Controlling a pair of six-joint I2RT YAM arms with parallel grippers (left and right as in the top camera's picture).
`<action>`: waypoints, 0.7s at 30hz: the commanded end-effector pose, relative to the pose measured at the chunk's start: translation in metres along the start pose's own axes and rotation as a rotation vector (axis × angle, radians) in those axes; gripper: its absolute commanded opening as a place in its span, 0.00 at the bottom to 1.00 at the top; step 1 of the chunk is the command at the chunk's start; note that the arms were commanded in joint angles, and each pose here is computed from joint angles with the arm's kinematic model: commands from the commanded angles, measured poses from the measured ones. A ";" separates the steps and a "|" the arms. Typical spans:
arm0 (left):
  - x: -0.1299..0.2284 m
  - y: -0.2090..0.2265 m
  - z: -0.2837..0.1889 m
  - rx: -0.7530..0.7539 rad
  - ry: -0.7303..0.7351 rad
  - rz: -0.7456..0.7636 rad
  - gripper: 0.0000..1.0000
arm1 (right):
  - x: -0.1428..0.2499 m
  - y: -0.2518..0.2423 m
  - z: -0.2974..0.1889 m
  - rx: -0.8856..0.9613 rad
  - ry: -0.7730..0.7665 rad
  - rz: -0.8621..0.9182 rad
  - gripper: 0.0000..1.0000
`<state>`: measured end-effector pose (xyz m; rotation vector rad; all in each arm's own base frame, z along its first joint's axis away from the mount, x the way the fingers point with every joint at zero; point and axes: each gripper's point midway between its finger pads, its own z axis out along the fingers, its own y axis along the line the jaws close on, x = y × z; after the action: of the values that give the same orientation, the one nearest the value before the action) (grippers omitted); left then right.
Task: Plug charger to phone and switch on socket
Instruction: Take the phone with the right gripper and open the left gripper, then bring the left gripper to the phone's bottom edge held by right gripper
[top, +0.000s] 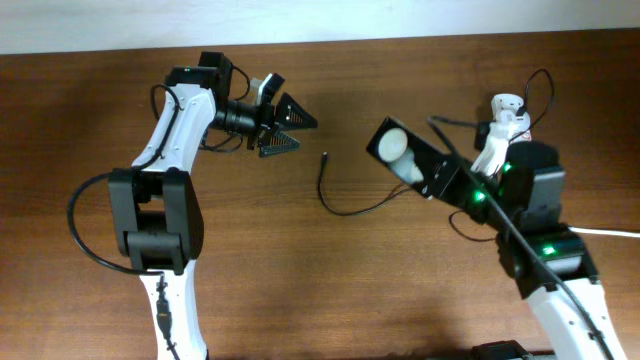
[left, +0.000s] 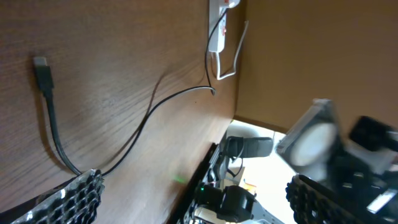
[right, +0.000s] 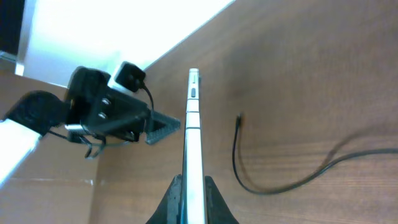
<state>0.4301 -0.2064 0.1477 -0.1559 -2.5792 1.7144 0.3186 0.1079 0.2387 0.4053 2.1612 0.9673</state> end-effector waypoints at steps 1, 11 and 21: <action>0.000 -0.028 -0.007 0.064 -0.018 0.068 1.00 | 0.008 -0.005 0.007 -0.054 -0.001 0.082 0.04; 0.001 -0.037 -0.007 0.118 -0.014 0.068 1.00 | -0.011 0.000 0.055 -0.162 -0.047 0.285 0.04; 0.002 -0.043 -0.008 0.153 -0.013 0.068 1.00 | -0.006 0.002 0.105 -0.183 -0.074 0.495 0.04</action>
<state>0.4289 -0.2135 0.1667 -0.1606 -2.4712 1.8613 0.3913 0.1600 0.1925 0.7779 1.9815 1.3777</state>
